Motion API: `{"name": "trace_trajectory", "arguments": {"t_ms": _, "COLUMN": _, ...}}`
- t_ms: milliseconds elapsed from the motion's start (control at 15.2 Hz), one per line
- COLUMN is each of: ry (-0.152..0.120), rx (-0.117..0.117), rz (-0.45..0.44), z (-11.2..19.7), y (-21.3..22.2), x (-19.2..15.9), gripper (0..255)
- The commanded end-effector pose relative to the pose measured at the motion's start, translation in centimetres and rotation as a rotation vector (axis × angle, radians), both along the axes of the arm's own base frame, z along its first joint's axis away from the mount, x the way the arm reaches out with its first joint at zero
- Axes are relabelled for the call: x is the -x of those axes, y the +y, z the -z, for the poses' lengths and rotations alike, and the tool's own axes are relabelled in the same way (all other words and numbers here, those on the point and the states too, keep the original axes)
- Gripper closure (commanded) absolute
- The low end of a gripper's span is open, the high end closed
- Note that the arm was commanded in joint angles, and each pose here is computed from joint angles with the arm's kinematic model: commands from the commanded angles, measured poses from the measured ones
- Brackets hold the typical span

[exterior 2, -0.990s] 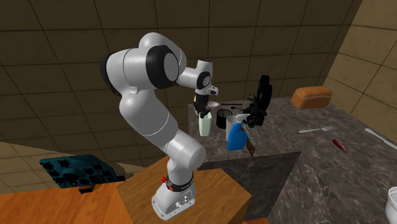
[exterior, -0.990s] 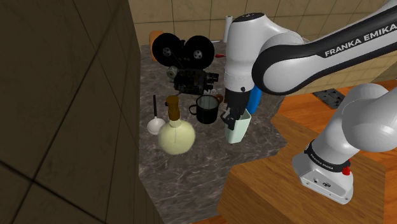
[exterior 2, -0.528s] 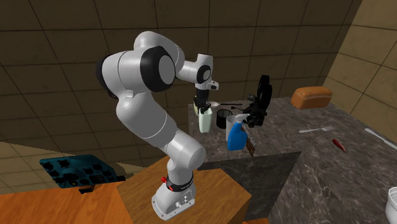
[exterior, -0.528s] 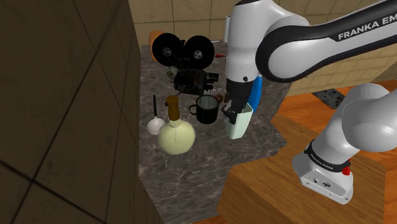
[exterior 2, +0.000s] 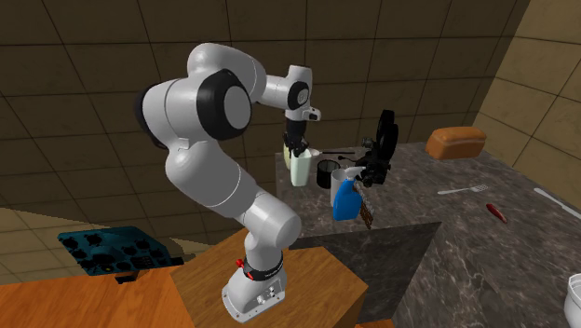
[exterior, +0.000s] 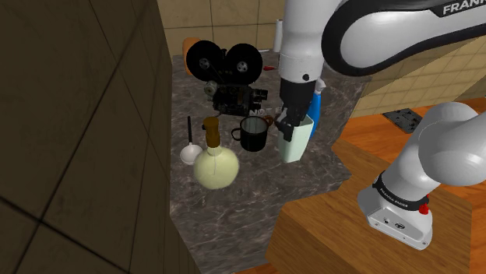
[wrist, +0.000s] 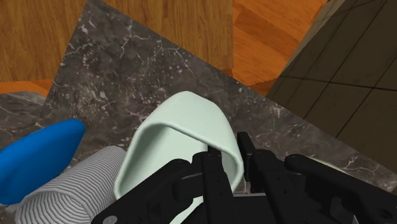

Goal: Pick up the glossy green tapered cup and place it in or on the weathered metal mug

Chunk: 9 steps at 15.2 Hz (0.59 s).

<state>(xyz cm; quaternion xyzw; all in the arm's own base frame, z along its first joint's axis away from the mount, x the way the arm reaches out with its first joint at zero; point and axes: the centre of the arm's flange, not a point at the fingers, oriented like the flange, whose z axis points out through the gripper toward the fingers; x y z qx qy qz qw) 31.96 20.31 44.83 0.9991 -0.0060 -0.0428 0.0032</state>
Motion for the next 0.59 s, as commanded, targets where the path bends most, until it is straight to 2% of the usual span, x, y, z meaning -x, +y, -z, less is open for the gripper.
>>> {"name": "trace_trajectory", "arguments": {"t_ms": 0, "ry": 0.0, "rx": 0.0, "rz": 0.0, "z": -1.0, "y": 0.0, "x": 0.0, "gripper": 255}}
{"name": "trace_trajectory", "arguments": {"t_ms": 528, "ry": 0.0, "rx": 0.0, "rz": 0.0, "z": -5.2, "y": 0.0, "x": 0.0, "gripper": 255}}
